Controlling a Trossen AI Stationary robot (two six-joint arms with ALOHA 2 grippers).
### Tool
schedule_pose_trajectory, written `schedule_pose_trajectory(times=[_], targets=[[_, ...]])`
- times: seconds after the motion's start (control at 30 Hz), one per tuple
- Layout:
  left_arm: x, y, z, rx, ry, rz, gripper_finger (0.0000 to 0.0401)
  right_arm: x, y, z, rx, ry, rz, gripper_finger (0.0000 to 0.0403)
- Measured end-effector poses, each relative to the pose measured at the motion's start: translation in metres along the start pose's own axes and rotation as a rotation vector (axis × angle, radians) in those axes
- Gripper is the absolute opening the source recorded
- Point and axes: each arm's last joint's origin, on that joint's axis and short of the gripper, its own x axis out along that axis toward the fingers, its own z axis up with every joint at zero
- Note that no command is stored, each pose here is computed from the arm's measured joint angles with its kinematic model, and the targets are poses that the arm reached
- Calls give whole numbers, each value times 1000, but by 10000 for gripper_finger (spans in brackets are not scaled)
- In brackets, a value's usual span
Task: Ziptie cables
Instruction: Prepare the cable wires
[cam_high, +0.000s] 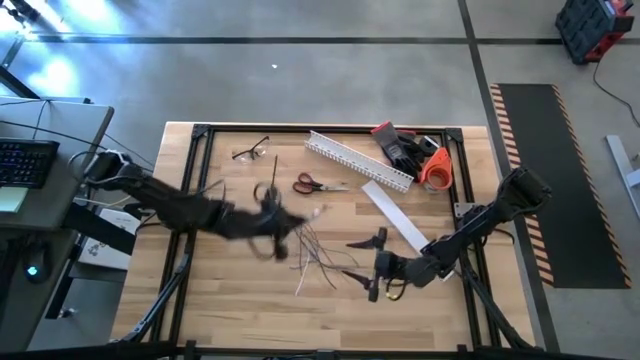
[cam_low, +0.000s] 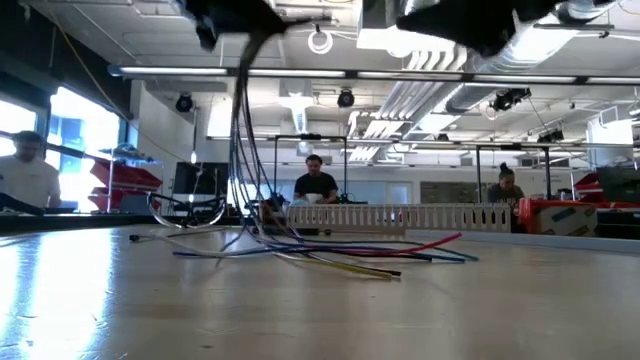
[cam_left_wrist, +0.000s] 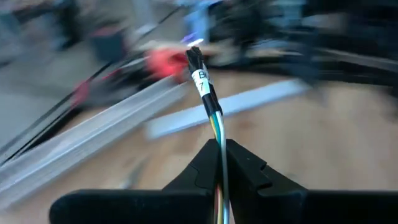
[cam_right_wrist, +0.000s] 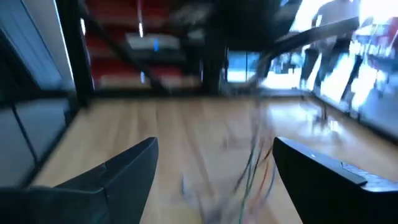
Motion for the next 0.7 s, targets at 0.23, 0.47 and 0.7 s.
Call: schedule_pose_trajectory(times=[0.23,0.47,0.7], targets=[[-23,-69,-7,124,-174,-167,1,12,-9,19,42,-146,182,295],[-17,-100,-22,152,-272,-198,1,33,3,42,11,-202,300,259],[-12,-106,-25,184,-313,-191,1,52,30,61,-100,-164,357,232]])
